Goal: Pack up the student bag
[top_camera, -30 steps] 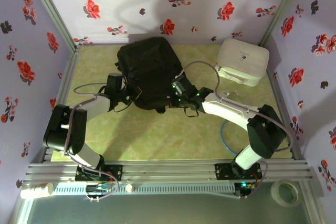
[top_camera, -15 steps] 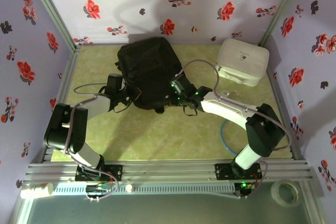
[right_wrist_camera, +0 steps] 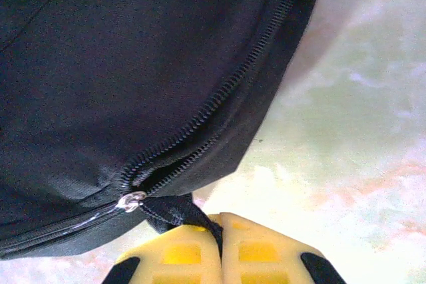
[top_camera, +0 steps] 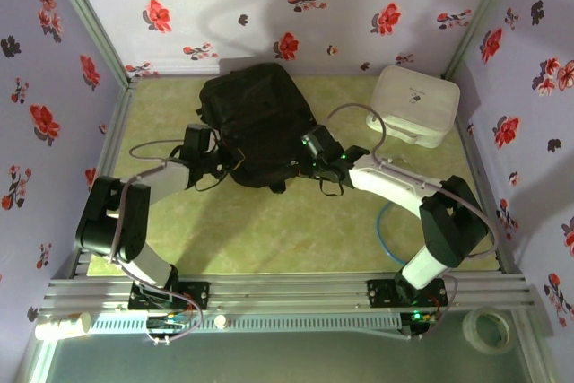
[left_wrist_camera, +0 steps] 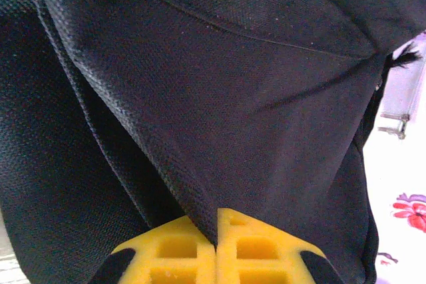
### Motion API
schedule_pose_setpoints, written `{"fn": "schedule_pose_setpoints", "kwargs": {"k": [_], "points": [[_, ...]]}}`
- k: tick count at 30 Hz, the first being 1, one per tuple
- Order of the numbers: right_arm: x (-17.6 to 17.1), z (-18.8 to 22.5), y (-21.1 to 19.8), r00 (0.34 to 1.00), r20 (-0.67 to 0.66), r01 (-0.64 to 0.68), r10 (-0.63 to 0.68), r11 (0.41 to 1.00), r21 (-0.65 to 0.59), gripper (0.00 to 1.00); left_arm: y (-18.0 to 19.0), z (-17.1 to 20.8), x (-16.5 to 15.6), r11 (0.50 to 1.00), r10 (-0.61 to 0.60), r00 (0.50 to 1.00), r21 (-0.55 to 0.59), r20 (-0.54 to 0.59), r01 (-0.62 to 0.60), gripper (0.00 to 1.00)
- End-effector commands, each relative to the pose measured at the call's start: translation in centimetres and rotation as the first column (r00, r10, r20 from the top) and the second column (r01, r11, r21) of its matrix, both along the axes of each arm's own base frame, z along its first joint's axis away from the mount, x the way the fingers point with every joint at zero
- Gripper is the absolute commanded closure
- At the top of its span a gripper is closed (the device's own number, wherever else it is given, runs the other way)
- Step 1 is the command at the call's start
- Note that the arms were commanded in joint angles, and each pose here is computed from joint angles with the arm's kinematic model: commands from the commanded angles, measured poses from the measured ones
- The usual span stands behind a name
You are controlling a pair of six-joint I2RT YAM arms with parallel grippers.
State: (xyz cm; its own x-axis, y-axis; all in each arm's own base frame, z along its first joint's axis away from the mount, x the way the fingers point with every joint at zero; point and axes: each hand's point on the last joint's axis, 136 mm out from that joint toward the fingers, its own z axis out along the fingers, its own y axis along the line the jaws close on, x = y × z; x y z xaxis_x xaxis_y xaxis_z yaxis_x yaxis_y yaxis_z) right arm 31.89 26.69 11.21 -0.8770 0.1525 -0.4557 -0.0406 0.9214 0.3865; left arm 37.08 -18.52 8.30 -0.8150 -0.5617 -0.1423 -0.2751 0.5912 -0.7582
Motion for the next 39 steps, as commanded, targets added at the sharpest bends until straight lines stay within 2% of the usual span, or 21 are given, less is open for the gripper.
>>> {"fn": "schedule_pose_setpoints", "kwargs": {"k": [1,5,16,20,24,27,32,35,39], "points": [[0.4,1.2,2.6,0.992,0.032,-0.12,0.118,0.992,0.042,1.0,1.9,-0.4,1.8,0.996,0.024,1.0,0.091,0.018,-0.026,1.0],[-1.8,2.0,7.0,0.961,0.053,-0.276,0.273,0.959,0.058,1.0,1.3,-0.1,2.2,0.998,0.046,0.999,0.047,0.02,-0.047,1.0],[-5.2,1.0,14.0,0.874,0.014,-0.485,0.486,0.871,0.079,1.0,-1.1,0.6,3.3,0.985,0.157,0.987,-0.079,0.037,-0.154,1.0],[-5.6,0.5,15.5,0.852,0.008,-0.522,0.523,0.849,0.074,1.0,-1.8,0.7,3.6,0.981,0.171,0.985,-0.095,0.037,-0.167,1.0],[-5.4,0.9,15.8,0.855,0.027,-0.519,0.518,0.852,0.075,1.0,-1.6,0.5,3.9,0.981,0.18,0.983,-0.086,0.038,-0.177,1.0],[-4.5,1.9,14.0,0.886,0.066,-0.462,0.46,0.887,0.023,1.0,-0.7,0.2,3.9,0.981,0.188,0.982,-0.062,0.035,-0.185,1.0],[-1.6,2.6,6.5,0.975,0.099,-0.192,0.199,0.979,-0.071,1.0,1.4,-0.7,3.5,0.979,0.201,0.979,-0.018,0.021,-0.201,1.0],[-0.4,1.7,1.5,0.996,0.077,-0.026,0.034,0.994,-0.108,1.0,2.0,-1.0,3.2,0.981,0.192,0.981,0.007,0.017,-0.192,1.0],[0.7,-0.2,-3.1,0.994,0.022,0.112,-0.11,0.98,-0.165,1.0,2.5,-1.0,3.0,0.983,0.183,0.983,0.019,0.015,-0.183,1.0]]}}
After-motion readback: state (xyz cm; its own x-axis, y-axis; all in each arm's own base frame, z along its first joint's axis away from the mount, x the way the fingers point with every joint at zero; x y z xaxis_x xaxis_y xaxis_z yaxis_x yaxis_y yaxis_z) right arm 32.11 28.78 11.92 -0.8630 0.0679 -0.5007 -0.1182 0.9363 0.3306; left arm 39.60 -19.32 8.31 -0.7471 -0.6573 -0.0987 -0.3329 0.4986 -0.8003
